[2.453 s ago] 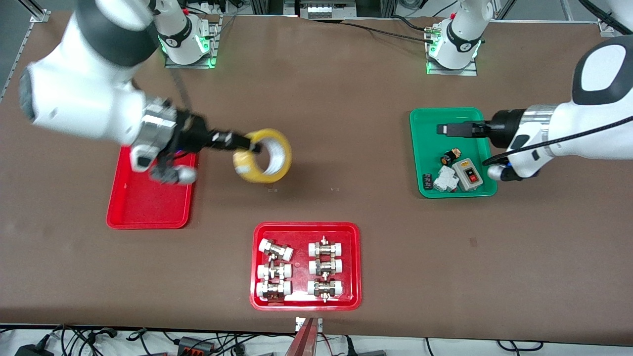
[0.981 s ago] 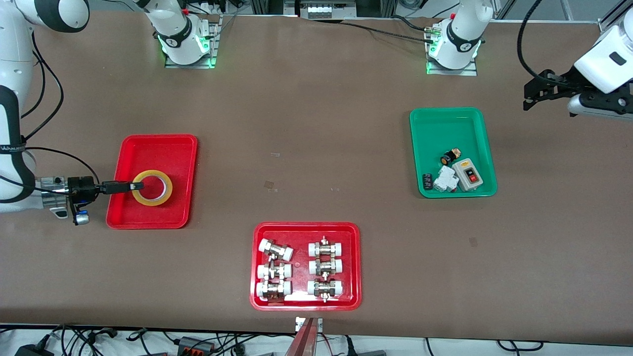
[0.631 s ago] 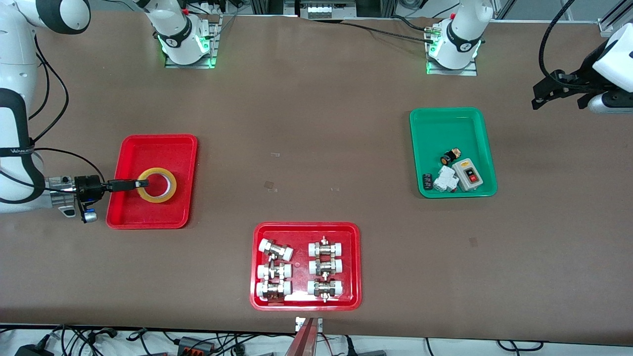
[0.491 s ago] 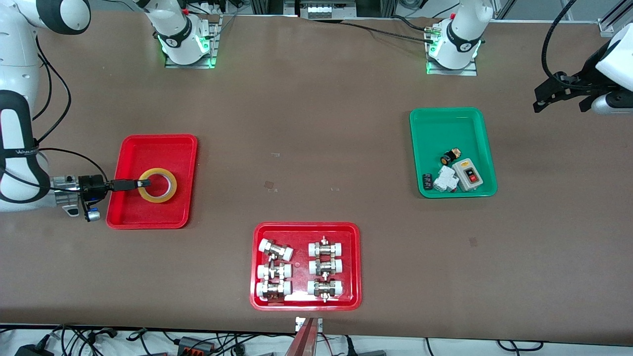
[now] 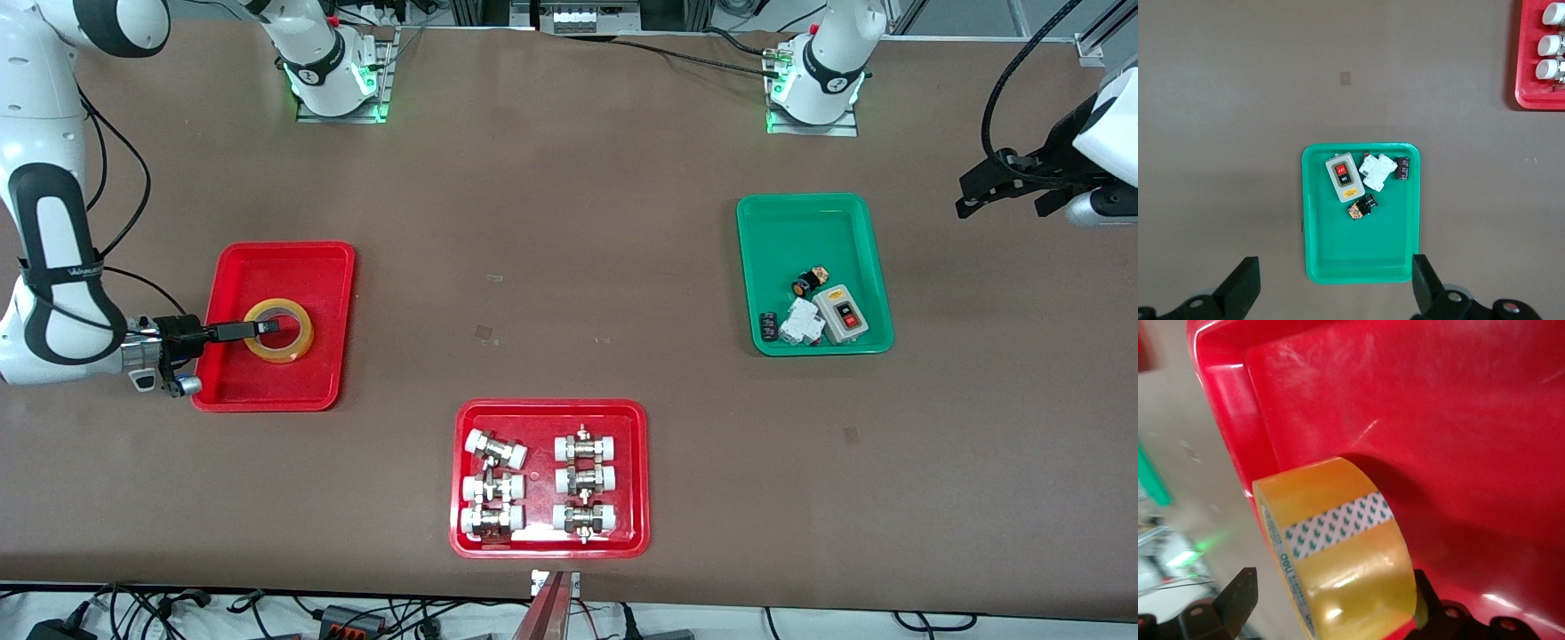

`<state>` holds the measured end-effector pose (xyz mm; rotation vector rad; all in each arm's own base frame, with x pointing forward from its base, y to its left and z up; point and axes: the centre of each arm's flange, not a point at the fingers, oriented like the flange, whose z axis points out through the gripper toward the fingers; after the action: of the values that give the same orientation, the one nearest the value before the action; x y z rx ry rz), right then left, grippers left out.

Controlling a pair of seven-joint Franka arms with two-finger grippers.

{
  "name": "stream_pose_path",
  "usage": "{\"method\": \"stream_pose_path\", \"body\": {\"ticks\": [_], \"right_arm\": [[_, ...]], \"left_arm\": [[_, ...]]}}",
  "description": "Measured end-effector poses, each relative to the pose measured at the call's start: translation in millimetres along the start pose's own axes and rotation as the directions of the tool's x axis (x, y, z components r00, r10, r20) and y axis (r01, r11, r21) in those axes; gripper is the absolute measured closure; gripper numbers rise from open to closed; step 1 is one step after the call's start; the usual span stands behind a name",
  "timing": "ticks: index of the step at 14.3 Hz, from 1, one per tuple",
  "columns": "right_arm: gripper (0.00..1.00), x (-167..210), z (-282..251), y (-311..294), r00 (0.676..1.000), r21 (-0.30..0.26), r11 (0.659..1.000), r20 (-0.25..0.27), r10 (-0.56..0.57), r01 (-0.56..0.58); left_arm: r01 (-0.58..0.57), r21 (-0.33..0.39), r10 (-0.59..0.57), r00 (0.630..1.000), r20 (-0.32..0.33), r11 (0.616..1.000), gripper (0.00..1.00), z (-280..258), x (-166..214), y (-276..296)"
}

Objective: Left arm passes tape to right arm into tray
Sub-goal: 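Lower the tape into the red tray and open the right gripper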

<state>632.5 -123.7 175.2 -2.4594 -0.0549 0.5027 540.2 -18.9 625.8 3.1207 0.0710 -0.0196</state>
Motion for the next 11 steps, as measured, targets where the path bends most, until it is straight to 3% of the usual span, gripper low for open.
{"method": "stream_pose_path", "body": {"ticks": [4, 7, 11], "right_arm": [[0.00, -8, -30, -59, 0.995, -0.224, 0.972, -0.038, -0.088, 0.078], [0.00, -35, -75, -92, 0.996, -0.356, 0.934, -0.065, -0.057, 0.030], [0.00, -69, -139, -167, 0.988, -0.493, 0.868, -0.156, -0.018, -0.062]], "left_arm": [[0.000, 0.000, 0.000, 1.000, 0.000, 1.000, 0.00, 0, 0, 1], [0.002, 0.000, -0.002, 1.000, -0.001, 1.000, 0.00, 0, 0, 0], [0.003, 0.000, -0.003, 1.000, -0.001, 1.000, 0.00, 0, 0, 0]]}}
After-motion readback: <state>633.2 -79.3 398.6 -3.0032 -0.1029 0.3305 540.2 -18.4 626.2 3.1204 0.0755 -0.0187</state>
